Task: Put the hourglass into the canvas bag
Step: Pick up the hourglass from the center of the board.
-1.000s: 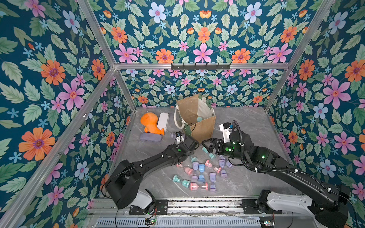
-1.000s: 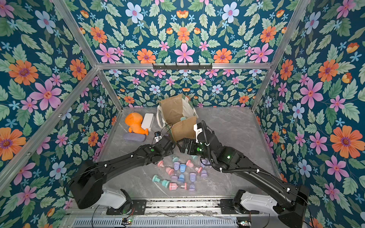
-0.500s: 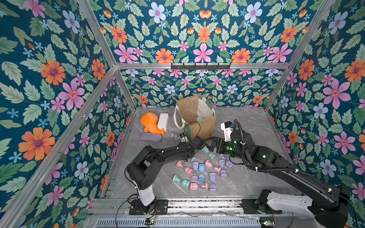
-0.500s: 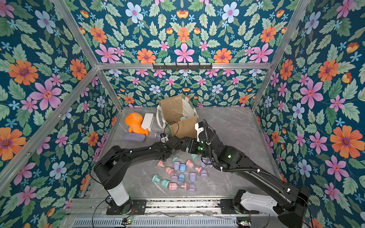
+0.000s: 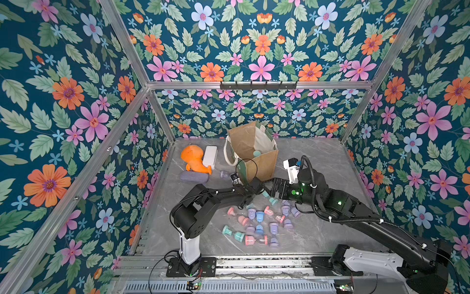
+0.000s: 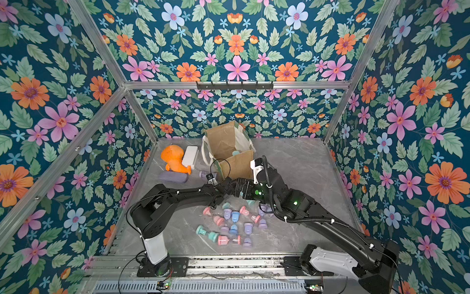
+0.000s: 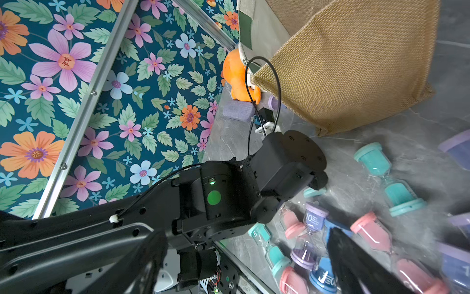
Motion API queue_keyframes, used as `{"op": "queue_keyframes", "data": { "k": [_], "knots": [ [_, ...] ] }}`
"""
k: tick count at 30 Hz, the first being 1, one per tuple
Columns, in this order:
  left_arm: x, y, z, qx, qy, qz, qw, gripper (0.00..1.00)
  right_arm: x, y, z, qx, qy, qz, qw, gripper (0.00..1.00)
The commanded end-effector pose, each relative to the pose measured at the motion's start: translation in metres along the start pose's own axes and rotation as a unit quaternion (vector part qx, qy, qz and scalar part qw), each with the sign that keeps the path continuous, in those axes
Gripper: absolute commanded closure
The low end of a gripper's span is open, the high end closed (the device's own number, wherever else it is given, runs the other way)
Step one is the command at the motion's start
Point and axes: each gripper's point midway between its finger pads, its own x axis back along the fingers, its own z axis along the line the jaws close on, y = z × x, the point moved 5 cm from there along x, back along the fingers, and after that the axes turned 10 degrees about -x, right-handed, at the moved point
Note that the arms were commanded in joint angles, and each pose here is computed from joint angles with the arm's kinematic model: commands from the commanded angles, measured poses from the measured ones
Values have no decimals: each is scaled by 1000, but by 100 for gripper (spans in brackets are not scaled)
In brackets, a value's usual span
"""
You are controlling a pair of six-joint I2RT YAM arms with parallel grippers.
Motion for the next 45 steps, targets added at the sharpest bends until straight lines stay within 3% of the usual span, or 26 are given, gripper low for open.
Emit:
{"op": "queue_keyframes", "data": {
  "k": [1, 18, 31, 45],
  "knots": [
    [-4, -8, 3, 5, 4, 21, 1000, 45, 1, 2, 6, -3, 18, -4, 1000, 1],
    [-2, -5, 0, 10, -6, 11, 1000, 67, 0, 5, 5, -2, 19, -13, 1000, 1],
    [27, 15, 8, 33, -29, -18, 999, 74, 0, 6, 14, -2, 39, -4, 999, 1],
    [82, 38, 35, 37, -68, -45, 996, 76, 23, 7, -13, -1, -31, -5, 999, 1]
  ]
}}
